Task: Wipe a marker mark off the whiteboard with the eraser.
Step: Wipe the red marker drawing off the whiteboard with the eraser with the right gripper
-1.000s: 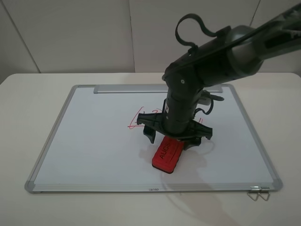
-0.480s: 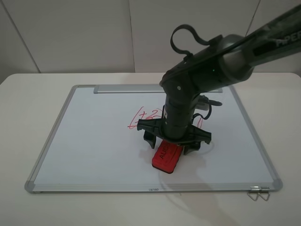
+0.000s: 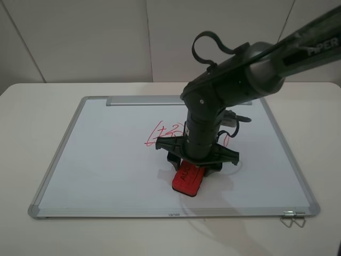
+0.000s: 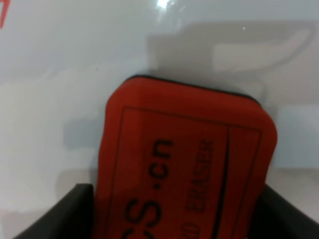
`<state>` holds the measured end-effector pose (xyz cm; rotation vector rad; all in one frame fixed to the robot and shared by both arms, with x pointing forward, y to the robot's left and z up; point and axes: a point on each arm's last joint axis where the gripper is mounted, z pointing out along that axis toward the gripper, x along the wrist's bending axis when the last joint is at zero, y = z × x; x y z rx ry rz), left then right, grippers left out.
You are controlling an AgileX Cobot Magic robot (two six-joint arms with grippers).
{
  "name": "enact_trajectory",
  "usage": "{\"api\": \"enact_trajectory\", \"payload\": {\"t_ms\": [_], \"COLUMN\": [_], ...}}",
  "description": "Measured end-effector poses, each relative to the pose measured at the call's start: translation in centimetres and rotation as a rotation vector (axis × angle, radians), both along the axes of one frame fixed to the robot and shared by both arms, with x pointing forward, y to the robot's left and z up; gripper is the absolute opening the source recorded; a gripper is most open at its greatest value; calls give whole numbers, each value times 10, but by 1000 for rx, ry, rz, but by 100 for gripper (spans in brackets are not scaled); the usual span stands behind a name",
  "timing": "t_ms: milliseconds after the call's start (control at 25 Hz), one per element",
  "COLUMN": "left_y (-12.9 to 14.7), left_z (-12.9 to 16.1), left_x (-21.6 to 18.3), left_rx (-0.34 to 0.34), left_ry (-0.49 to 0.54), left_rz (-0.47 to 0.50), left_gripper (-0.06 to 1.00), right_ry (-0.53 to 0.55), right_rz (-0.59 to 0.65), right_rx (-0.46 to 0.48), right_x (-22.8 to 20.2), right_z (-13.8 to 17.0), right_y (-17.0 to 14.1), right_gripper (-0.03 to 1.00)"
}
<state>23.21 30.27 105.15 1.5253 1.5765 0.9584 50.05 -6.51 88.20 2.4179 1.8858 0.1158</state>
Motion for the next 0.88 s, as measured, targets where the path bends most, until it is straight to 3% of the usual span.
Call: {"api": "enact_trajectory", "payload": {"t_ms": [360, 440, 680, 880], "left_y": [0, 0, 0, 0], "left_z": [0, 0, 0, 0], "left_x": [0, 0, 0, 0], "left_rx": [0, 0, 0, 0], "left_ry": [0, 0, 0, 0], "left_rz": [0, 0, 0, 0], "left_gripper": [78, 78, 78, 78], "right_ry": [3, 15, -3, -13], "right_rz": [110, 208, 681, 926], "right_rx": [-13, -50, -80, -88], "right_x": [0, 0, 18, 37], "right_z": [1, 6, 43, 56], "right_y": [-1, -2, 15, 41], "right_gripper": [53, 53, 53, 53]}}
